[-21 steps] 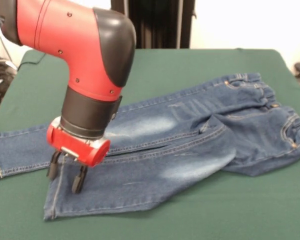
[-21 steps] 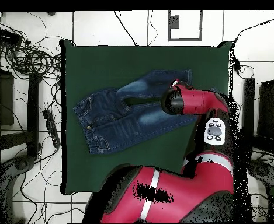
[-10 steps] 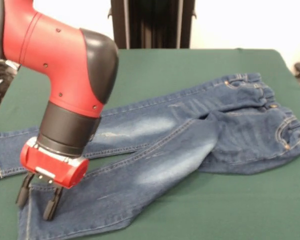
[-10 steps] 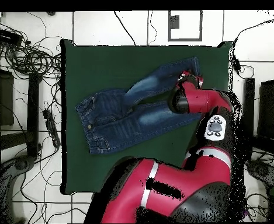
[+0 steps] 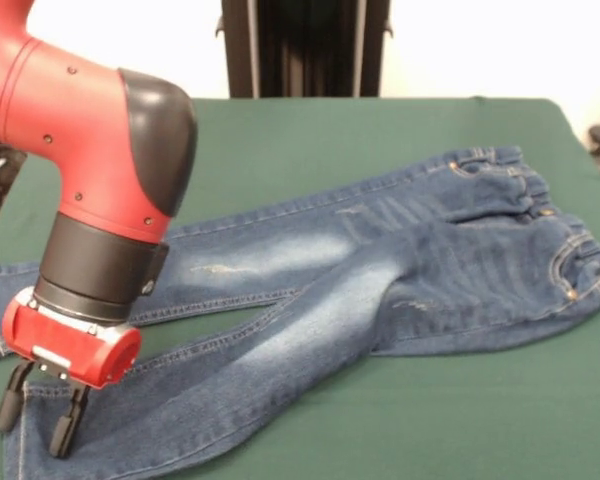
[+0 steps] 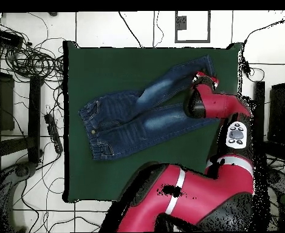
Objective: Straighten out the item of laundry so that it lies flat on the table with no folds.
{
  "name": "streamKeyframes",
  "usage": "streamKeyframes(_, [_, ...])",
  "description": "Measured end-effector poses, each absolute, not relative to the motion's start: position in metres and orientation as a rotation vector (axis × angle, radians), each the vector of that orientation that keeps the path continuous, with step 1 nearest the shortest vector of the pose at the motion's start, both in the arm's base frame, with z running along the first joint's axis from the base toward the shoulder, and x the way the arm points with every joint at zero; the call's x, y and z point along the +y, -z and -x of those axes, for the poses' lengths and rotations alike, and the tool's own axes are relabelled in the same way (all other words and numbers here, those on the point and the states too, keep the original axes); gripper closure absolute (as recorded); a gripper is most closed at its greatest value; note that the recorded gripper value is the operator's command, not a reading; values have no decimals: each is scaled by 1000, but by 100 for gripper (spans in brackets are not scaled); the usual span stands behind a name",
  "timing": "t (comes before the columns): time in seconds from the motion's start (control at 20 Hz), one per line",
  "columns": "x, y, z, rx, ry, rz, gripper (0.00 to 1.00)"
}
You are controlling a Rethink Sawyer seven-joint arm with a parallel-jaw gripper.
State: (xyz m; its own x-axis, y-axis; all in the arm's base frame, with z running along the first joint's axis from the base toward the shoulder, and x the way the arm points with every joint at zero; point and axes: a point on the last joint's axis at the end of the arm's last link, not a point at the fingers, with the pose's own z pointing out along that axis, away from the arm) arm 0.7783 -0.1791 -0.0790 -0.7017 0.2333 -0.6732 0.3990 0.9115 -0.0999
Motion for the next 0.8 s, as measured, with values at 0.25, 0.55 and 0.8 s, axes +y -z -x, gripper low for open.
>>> streamKeyframes(0.25, [-188,79,-779,2368,293,-456,0])
streamKeyframes(0.55, [-200,78,-777,2362,280,-458,0])
streamKeyframes(0.8, [-209,78,-773,2363,273,-459,0])
